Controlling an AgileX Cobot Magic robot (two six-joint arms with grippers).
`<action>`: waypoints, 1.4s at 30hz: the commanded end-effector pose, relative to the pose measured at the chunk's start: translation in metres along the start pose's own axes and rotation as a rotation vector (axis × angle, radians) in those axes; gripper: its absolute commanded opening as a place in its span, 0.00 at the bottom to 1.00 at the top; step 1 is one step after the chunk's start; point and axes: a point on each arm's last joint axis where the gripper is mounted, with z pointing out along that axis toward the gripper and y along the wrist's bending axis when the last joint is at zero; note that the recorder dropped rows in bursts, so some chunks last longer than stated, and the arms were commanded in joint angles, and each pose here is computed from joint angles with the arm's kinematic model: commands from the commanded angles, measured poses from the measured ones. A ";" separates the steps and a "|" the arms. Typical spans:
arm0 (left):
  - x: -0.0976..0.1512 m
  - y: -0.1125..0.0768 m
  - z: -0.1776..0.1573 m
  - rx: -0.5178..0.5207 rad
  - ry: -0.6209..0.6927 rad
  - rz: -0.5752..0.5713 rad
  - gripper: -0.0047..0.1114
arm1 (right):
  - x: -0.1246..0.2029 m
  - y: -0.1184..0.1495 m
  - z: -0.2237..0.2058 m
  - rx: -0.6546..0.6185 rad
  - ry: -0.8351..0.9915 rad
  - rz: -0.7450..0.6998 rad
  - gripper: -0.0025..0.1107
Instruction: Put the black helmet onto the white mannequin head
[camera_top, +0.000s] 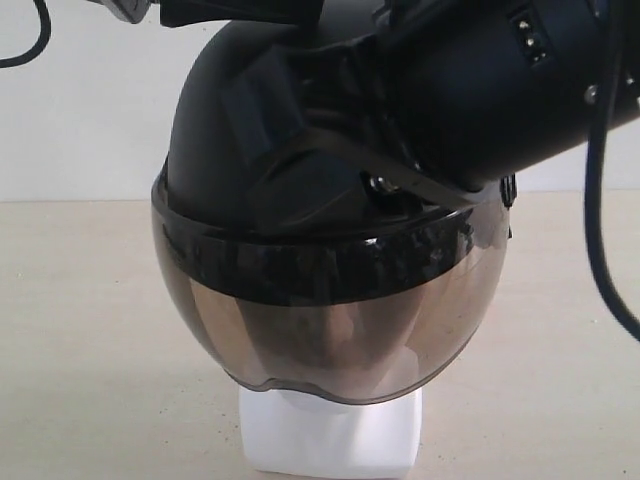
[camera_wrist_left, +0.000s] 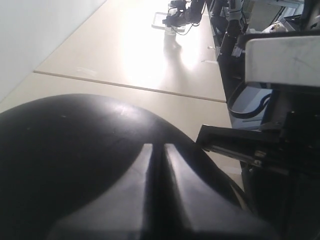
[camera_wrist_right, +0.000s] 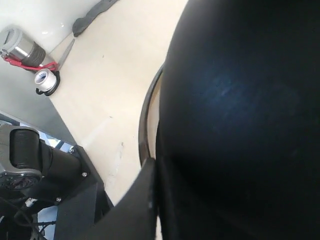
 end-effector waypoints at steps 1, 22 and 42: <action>0.008 0.005 0.003 -0.008 0.050 -0.018 0.08 | 0.010 -0.008 0.003 0.059 0.108 -0.029 0.02; 0.006 0.005 0.003 -0.012 0.032 -0.038 0.08 | -0.043 0.024 -0.094 0.174 -0.288 -0.244 0.02; 0.047 -0.143 -0.123 -0.917 -0.081 -0.052 0.08 | 0.145 -0.025 -0.143 0.444 -0.863 -0.444 0.02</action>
